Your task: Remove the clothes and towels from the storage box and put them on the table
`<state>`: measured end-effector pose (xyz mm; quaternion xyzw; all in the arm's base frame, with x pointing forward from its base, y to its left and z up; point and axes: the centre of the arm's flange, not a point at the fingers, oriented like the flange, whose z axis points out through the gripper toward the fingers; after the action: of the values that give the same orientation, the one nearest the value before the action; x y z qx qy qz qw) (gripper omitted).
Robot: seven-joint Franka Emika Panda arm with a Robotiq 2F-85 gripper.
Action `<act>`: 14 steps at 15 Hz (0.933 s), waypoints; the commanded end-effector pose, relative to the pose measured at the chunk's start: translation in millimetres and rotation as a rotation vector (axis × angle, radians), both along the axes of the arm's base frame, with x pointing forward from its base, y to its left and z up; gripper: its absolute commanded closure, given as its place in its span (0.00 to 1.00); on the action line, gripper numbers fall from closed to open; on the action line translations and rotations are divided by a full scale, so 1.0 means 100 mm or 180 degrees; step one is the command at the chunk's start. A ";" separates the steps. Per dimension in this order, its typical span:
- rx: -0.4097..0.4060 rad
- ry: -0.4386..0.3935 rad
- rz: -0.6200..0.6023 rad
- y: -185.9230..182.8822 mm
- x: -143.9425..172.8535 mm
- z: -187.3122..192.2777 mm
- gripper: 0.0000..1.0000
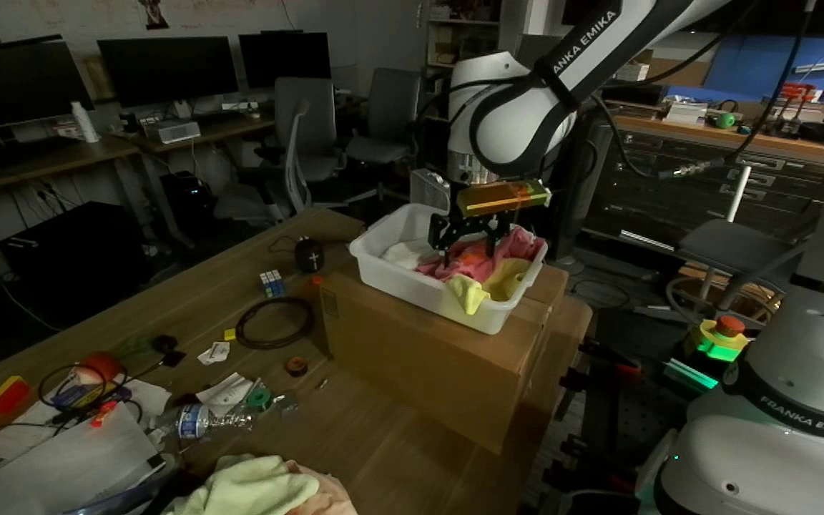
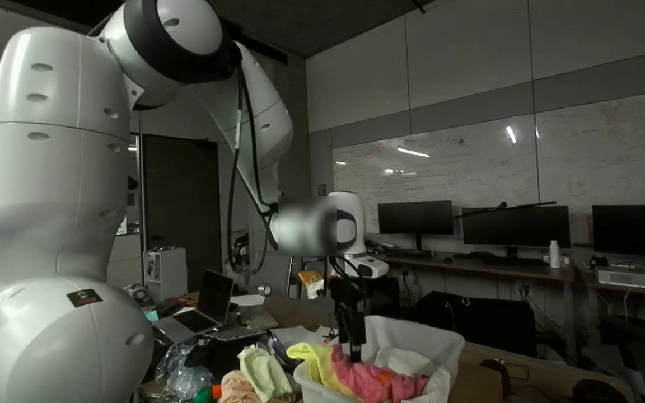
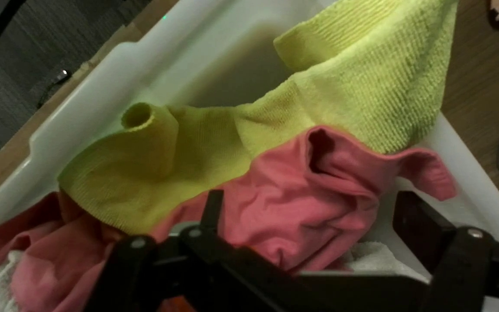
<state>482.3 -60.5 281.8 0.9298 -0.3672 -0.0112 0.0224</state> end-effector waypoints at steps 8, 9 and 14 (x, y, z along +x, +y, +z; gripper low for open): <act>-0.0388 -0.0537 -0.0178 -0.01 0.02 -0.39 0.00; -0.0448 -0.0549 -0.0205 0.00 0.02 -0.43 0.00; -0.0731 -0.0555 -0.0269 0.05 0.02 -0.53 0.00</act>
<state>482.9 -63.3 235.2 0.9095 -0.3975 0.0910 0.0805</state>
